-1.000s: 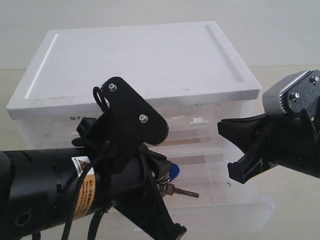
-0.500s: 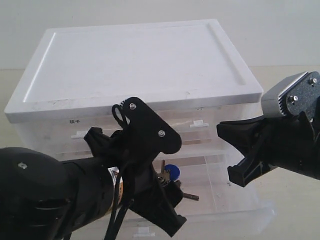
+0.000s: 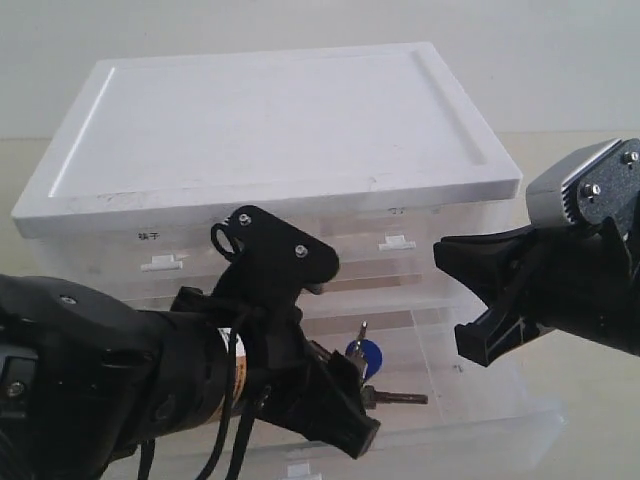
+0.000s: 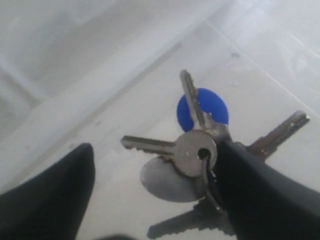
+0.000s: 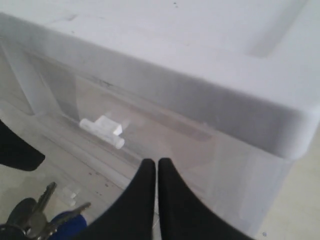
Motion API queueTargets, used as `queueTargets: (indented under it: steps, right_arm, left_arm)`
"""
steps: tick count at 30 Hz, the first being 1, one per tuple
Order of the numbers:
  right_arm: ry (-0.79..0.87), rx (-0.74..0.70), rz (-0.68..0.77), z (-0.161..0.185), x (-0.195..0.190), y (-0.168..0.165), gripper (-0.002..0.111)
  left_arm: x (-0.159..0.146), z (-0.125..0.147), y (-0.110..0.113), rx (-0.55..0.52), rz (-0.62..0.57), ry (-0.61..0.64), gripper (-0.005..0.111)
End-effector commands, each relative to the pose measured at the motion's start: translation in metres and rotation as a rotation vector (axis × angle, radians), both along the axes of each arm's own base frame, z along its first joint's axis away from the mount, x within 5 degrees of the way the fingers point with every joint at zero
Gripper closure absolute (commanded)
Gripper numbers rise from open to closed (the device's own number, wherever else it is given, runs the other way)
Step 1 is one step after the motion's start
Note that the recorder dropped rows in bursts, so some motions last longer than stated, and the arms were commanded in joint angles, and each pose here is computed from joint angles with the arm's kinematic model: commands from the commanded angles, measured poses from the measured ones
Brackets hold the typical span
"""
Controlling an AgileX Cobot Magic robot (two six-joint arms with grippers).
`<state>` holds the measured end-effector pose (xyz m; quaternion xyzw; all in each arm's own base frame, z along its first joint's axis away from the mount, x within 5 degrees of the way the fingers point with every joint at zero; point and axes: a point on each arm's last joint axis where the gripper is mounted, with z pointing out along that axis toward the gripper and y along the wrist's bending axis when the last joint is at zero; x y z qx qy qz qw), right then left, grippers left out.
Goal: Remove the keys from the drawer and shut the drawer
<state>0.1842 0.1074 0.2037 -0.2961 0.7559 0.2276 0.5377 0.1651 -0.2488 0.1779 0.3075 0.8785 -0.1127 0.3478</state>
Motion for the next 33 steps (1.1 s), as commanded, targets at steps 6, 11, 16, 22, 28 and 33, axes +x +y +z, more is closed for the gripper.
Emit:
queueTargets:
  steps: [6, 11, 16, 22, 28, 33]
  right_arm:
    - [-0.004, 0.019, -0.005, 0.002, 0.001, 0.0, 0.108]
    - [-0.001, 0.014, -0.007, 0.002, 0.001, -0.001, 0.108]
    - [0.003, 0.013, -0.01, 0.001, 0.002, -0.001, 0.108]
    - [0.003, 0.013, -0.01, 0.001, 0.002, -0.001, 0.108]
    - [0.003, 0.013, -0.01, 0.001, 0.002, -0.001, 0.108]
    - [0.004, 0.014, -0.011, 0.001, 0.002, -0.001, 0.108]
  left_arm:
    - [-0.001, 0.028, -0.014, -0.114, -0.075, -0.042, 0.043]
    - [0.004, 0.013, -0.014, -0.045, -0.034, -0.034, 0.043]
    - [0.006, -0.008, -0.017, 0.017, -0.044, -0.01, 0.043]
    - [0.008, -0.013, -0.017, 0.051, -0.043, -0.021, 0.043]
    - [0.019, -0.011, -0.001, 0.169, 0.101, -0.12, 0.078]
    - [0.02, -0.011, 0.001, 0.222, 0.08, -0.147, 0.102]
